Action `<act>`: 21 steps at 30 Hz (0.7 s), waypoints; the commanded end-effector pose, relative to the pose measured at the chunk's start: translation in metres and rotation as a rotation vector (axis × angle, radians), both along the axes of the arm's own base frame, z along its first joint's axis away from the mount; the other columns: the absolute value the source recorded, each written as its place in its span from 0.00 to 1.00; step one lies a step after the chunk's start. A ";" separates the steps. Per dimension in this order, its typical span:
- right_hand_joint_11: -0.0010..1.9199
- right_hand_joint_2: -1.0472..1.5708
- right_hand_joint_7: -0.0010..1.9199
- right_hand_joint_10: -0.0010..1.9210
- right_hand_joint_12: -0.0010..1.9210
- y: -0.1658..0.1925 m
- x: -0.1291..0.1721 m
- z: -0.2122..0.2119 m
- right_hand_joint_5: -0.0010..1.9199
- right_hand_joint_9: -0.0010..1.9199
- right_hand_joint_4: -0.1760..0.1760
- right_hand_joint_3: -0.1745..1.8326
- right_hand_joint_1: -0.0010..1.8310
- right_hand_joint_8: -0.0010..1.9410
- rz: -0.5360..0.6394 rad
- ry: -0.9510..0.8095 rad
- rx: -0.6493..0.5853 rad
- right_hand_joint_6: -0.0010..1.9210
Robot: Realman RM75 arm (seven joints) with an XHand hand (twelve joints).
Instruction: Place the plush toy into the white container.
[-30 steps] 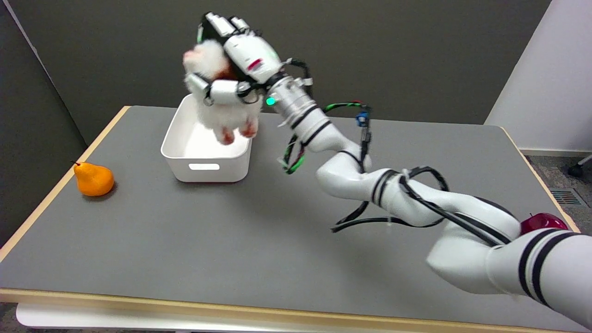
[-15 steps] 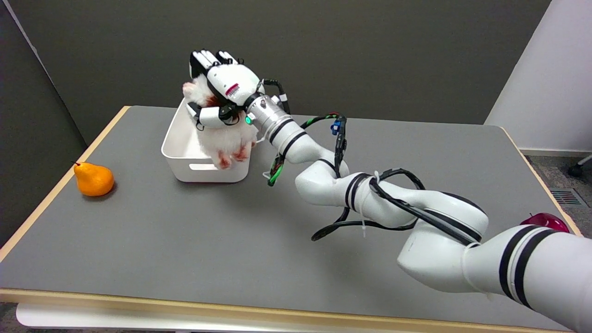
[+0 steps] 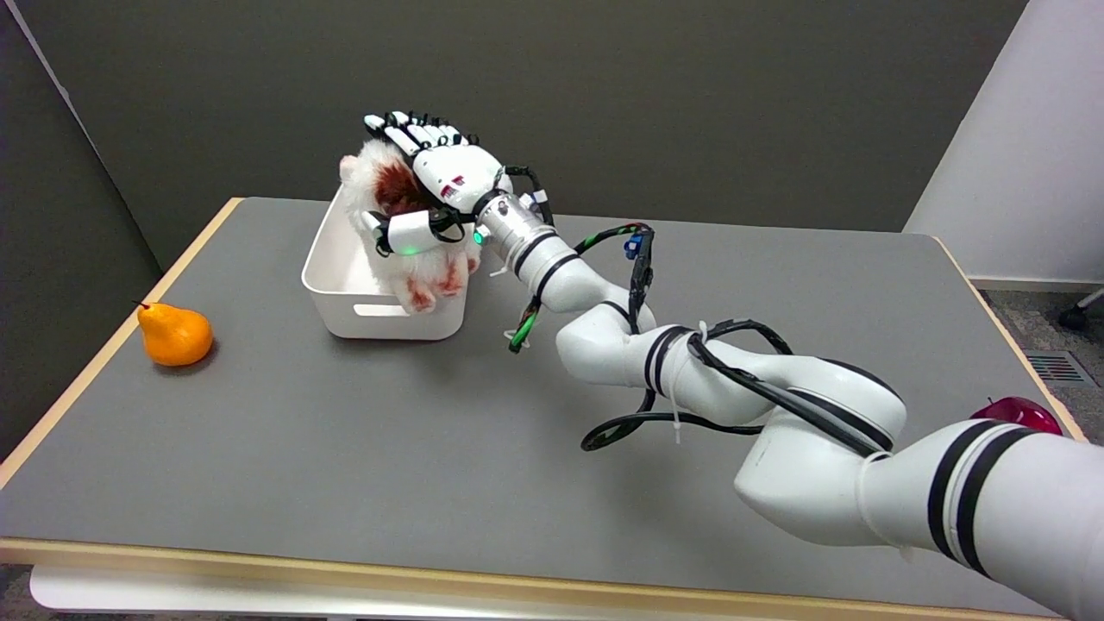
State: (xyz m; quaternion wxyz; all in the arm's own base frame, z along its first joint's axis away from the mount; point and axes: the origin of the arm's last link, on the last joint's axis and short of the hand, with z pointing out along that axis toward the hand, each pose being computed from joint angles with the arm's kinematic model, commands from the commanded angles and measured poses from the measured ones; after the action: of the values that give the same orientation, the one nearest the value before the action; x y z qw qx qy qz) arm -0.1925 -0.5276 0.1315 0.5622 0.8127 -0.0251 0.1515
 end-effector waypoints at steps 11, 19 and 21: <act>0.00 0.61 0.00 0.00 0.28 0.005 0.039 0.015 0.00 0.00 0.76 0.44 0.19 0.00 0.137 -0.116 -0.008 0.00; 0.00 0.61 0.00 0.00 0.28 0.032 0.124 0.065 0.00 0.00 0.80 0.44 0.19 0.00 0.425 -0.233 -0.014 0.00; 0.00 0.61 0.00 0.00 0.27 0.041 0.123 0.082 0.00 0.00 0.78 0.44 0.19 0.00 0.438 -0.272 -0.033 0.00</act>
State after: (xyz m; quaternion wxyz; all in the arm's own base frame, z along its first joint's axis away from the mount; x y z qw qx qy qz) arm -0.1570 -0.5251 0.1425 0.5517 0.8052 -0.0056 0.2174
